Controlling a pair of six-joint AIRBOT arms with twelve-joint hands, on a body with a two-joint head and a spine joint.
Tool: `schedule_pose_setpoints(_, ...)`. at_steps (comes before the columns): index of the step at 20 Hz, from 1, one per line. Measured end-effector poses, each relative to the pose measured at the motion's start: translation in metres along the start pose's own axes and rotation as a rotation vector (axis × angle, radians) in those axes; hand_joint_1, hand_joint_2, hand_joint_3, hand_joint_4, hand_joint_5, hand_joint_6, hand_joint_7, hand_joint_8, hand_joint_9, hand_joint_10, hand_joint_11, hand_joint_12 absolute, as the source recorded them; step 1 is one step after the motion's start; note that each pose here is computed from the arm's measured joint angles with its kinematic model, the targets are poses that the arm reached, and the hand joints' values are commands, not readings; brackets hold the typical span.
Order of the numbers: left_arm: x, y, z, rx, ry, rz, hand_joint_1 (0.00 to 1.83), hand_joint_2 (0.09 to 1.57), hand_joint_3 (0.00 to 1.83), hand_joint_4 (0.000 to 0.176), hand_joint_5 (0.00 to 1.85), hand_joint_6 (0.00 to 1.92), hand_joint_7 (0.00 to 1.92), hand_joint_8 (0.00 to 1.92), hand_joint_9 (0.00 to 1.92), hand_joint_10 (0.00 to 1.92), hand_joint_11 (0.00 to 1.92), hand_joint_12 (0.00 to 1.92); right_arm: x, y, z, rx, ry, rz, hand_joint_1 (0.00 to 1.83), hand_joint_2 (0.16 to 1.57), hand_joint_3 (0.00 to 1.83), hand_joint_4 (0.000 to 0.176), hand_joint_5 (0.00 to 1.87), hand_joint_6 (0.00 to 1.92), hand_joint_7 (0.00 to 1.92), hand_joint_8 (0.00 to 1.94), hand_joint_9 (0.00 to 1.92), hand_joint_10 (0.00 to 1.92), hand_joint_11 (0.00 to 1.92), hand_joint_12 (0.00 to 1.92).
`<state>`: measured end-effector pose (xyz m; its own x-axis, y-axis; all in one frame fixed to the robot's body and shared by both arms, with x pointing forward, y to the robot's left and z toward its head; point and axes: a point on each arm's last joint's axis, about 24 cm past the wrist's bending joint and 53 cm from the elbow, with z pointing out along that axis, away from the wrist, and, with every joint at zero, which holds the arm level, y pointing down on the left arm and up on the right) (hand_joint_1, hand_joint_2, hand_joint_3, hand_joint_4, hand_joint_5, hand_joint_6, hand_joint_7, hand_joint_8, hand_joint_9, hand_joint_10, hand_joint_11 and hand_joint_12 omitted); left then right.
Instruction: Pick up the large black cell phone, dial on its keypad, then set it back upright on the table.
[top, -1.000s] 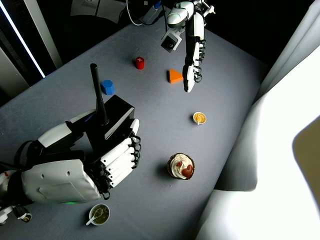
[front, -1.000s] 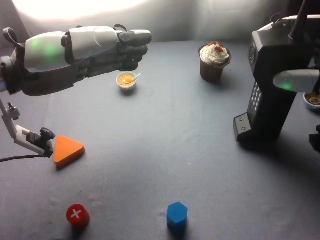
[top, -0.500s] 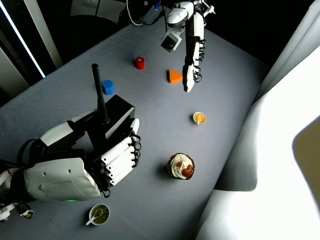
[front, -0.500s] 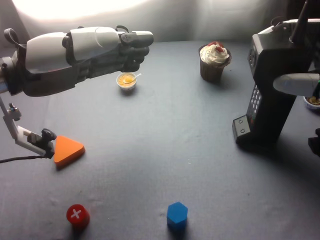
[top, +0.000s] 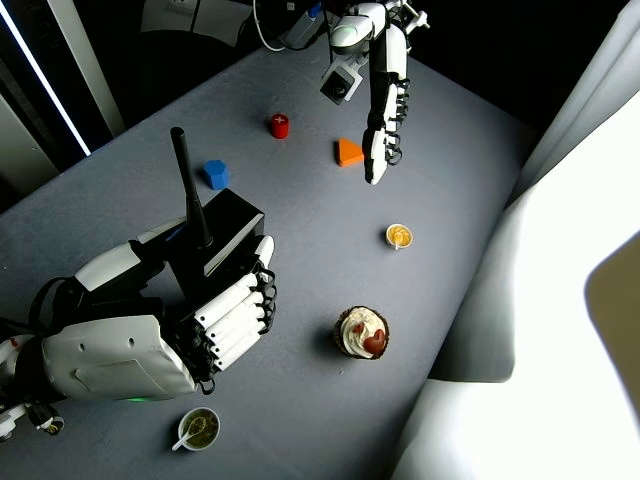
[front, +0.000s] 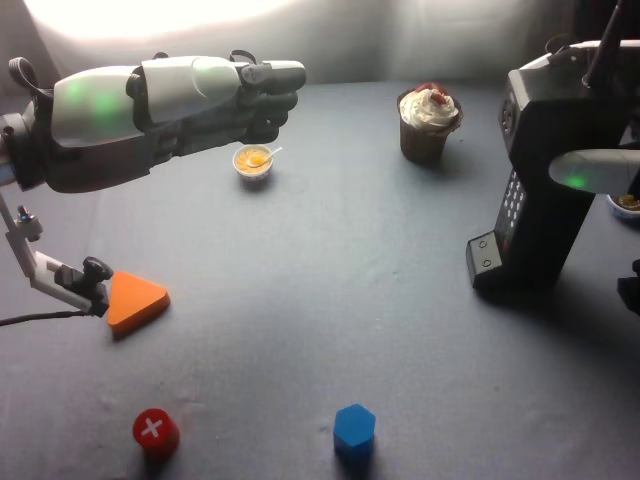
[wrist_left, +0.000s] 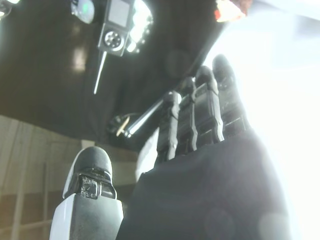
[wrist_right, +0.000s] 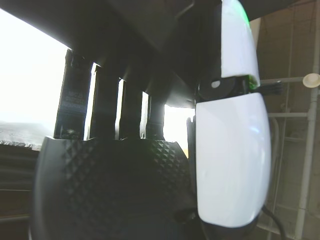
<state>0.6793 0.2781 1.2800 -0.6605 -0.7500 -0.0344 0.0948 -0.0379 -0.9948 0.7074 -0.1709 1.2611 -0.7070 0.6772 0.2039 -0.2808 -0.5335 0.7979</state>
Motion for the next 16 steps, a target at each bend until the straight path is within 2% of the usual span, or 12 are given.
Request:
schedule_pose_setpoints(3, 0.0000, -0.0001, 0.0000, 0.000, 0.000, 0.000, 0.08, 1.19, 0.00, 0.052, 0.16, 0.00, 0.16, 0.00, 0.13, 0.00, 0.00, 0.36, 0.0001, -0.0002, -0.0001, 0.001, 0.001, -0.001, 1.48, 1.13, 0.00, 0.000, 0.94, 0.95, 0.91, 0.97, 0.83, 1.23, 0.79, 1.64)
schedule_pose_setpoints(4, -0.0001, -0.0001, 0.0000, 0.000, 0.000, 0.000, 0.06, 1.19, 0.00, 0.056, 0.15, 0.00, 0.15, 0.00, 0.12, 0.00, 0.00, 0.30, 0.0002, 0.0001, 0.0000, 0.001, 0.003, -0.002, 1.39, 1.13, 0.00, 0.000, 0.94, 1.01, 0.95, 0.93, 0.84, 1.32, 0.75, 1.45)
schedule_pose_setpoints(5, -0.0001, -0.0001, 0.0000, 0.000, 0.000, 0.000, 0.05, 1.20, 0.00, 0.058, 0.14, 0.00, 0.13, 0.00, 0.11, 0.00, 0.00, 0.28, 0.0002, 0.0003, 0.0000, 0.001, 0.004, -0.004, 1.38, 1.12, 0.00, 0.000, 0.95, 1.00, 0.98, 0.90, 0.86, 1.31, 0.77, 1.36)
schedule_pose_setpoints(6, -0.0003, 0.0003, -0.0003, 0.000, -0.001, -0.003, 0.04, 1.20, 0.00, 0.059, 0.13, 0.00, 0.12, 0.00, 0.10, 0.00, 0.00, 0.25, 0.0012, 0.0004, 0.0000, 0.001, 0.009, -0.005, 1.46, 1.12, 0.00, 0.000, 0.94, 0.94, 0.94, 0.94, 0.85, 1.21, 0.80, 1.57)
schedule_pose_setpoints(7, -0.0002, 0.0013, -0.0002, -0.003, -0.002, -0.004, 0.03, 1.20, 0.00, 0.060, 0.13, 0.00, 0.12, 0.00, 0.10, 0.00, 0.00, 0.25, 0.0017, 0.0008, -0.0001, 0.000, 0.014, -0.009, 1.39, 1.13, 0.00, 0.000, 0.95, 0.95, 0.94, 0.99, 0.85, 1.30, 0.76, 1.39)
schedule_pose_setpoints(8, 0.0001, 0.0015, -0.0002, -0.004, -0.001, -0.002, 0.04, 1.20, 0.00, 0.061, 0.14, 0.00, 0.13, 0.00, 0.11, 0.00, 0.00, 0.28, 0.0017, 0.0010, 0.0000, 0.000, 0.015, -0.010, 1.37, 1.13, 0.00, 0.000, 0.93, 0.97, 0.94, 1.01, 0.85, 1.32, 0.75, 1.32)
schedule_pose_setpoints(11, -0.0002, 0.0009, -0.0002, -0.001, -0.002, -0.004, 0.05, 1.19, 0.00, 0.058, 0.14, 0.00, 0.15, 0.00, 0.13, 0.00, 0.00, 0.34, 0.0023, 0.0011, -0.0003, 0.002, 0.017, -0.012, 1.36, 1.15, 0.00, 0.000, 0.82, 1.14, 0.95, 0.99, 0.85, 1.32, 0.68, 1.31)
schedule_pose_setpoints(12, -0.0002, 0.0009, -0.0002, -0.001, -0.002, -0.004, 0.05, 1.19, 0.00, 0.058, 0.14, 0.00, 0.15, 0.00, 0.13, 0.00, 0.00, 0.34, 0.0024, 0.0011, -0.0003, 0.002, 0.017, -0.012, 1.36, 1.15, 0.00, 0.000, 0.82, 1.14, 0.95, 0.99, 0.85, 1.32, 0.68, 1.31)
schedule_pose_setpoints(13, -0.0002, 0.0009, -0.0002, -0.001, -0.002, -0.004, 0.05, 1.20, 0.00, 0.056, 0.15, 0.00, 0.14, 0.00, 0.12, 0.00, 0.00, 0.32, 0.0026, 0.0010, -0.0003, 0.003, 0.018, -0.012, 1.23, 1.16, 0.00, 0.000, 0.86, 1.20, 0.91, 1.04, 0.84, 0.84, 0.67, 1.27)
schedule_pose_setpoints(14, -0.0002, 0.0009, -0.0002, -0.001, -0.002, -0.004, 0.04, 1.19, 0.00, 0.059, 0.15, 0.00, 0.14, 0.00, 0.12, 0.00, 0.00, 0.32, 0.0023, 0.0013, -0.0002, 0.002, 0.018, -0.012, 1.16, 1.16, 0.00, 0.000, 0.87, 1.14, 0.83, 0.49, 0.85, 0.60, 0.63, 1.23)
schedule_pose_setpoints(15, -0.0002, 0.0009, -0.0002, -0.001, -0.002, -0.004, 0.04, 1.19, 0.00, 0.059, 0.15, 0.00, 0.14, 0.00, 0.12, 0.00, 0.00, 0.32, 0.0026, 0.0011, -0.0003, 0.003, 0.019, -0.012, 1.16, 1.16, 0.00, 0.000, 0.87, 1.14, 0.83, 0.49, 0.85, 0.60, 0.63, 1.23)
schedule_pose_setpoints(16, -0.0002, 0.0009, -0.0002, -0.001, -0.002, -0.004, 0.04, 1.20, 0.00, 0.058, 0.14, 0.00, 0.13, 0.00, 0.11, 0.00, 0.00, 0.30, 0.0030, 0.0007, -0.0003, 0.004, 0.021, -0.013, 1.15, 1.15, 0.00, 0.000, 0.88, 1.11, 0.83, 0.19, 0.88, 0.42, 0.64, 1.14)
